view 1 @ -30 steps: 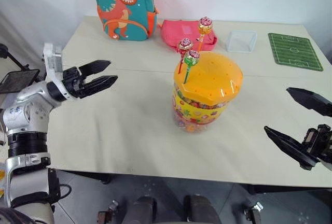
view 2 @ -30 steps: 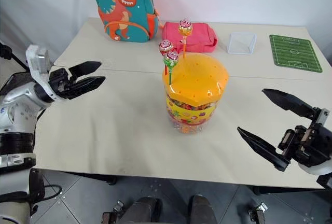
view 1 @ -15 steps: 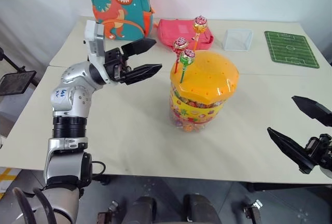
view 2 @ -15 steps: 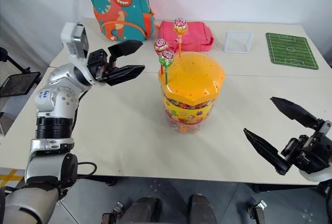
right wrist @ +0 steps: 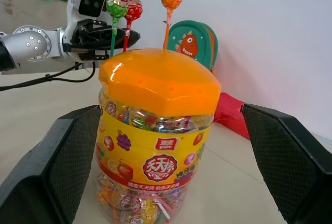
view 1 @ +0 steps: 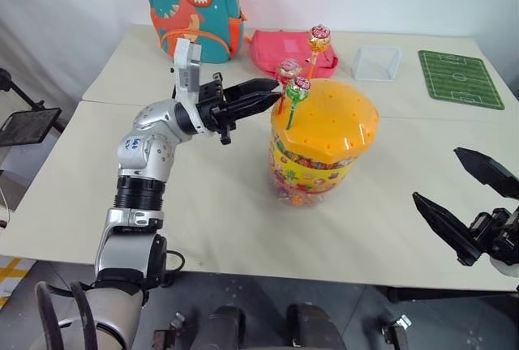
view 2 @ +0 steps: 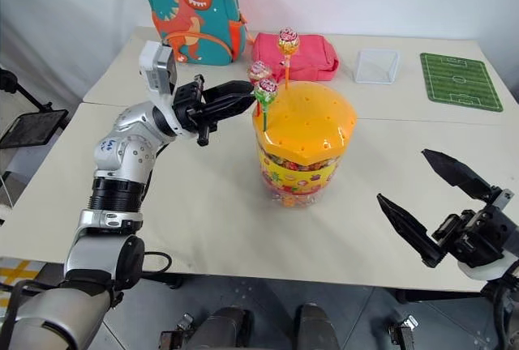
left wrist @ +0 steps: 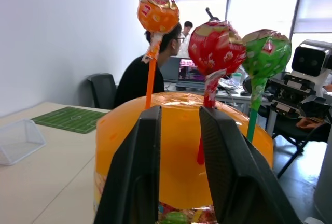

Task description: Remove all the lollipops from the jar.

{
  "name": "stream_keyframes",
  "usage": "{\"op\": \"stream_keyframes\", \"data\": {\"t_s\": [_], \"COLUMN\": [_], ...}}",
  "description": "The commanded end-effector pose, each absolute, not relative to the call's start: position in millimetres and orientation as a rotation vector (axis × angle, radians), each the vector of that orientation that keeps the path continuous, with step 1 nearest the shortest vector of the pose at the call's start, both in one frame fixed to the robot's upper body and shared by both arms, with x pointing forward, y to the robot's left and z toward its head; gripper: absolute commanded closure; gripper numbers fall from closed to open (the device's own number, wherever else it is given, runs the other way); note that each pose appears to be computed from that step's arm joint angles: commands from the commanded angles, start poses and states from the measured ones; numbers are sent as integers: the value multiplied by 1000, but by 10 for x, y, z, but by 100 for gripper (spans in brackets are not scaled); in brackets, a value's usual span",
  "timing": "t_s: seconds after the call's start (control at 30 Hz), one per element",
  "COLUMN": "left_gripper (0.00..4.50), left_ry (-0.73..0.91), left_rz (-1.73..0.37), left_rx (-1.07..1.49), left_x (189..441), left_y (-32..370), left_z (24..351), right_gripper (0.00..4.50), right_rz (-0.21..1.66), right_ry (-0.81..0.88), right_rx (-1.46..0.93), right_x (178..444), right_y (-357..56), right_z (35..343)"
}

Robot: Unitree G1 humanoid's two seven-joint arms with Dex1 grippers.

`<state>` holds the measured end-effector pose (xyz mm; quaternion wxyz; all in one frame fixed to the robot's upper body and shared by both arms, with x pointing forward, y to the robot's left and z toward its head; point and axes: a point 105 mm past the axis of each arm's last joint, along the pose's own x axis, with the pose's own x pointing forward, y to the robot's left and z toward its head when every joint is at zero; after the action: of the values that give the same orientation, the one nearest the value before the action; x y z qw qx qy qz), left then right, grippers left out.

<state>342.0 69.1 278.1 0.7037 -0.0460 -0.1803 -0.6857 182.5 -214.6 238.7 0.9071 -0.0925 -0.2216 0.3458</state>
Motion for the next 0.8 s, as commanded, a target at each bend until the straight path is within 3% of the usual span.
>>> {"op": "stream_keyframes", "data": {"t_s": [0.03, 0.63, 0.8], "left_gripper": [319, 319, 415], "left_ry": [-429, -367, -361], "left_rz": [-1566, -1627, -1653], "left_rx": [-68, -84, -64], "left_x": [3373, 3380, 3352], "left_y": [668, 615, 617], "left_z": [2886, 2862, 2838], "right_gripper": [0, 0, 0], "right_rz": [713, 703, 706], "right_ry": [-495, -496, -498], "right_rx": [-218, -199, -199], "right_x": [1758, 1780, 1789], "right_y": [-2093, -2068, -2064], "right_z": [2451, 2423, 2426]}}
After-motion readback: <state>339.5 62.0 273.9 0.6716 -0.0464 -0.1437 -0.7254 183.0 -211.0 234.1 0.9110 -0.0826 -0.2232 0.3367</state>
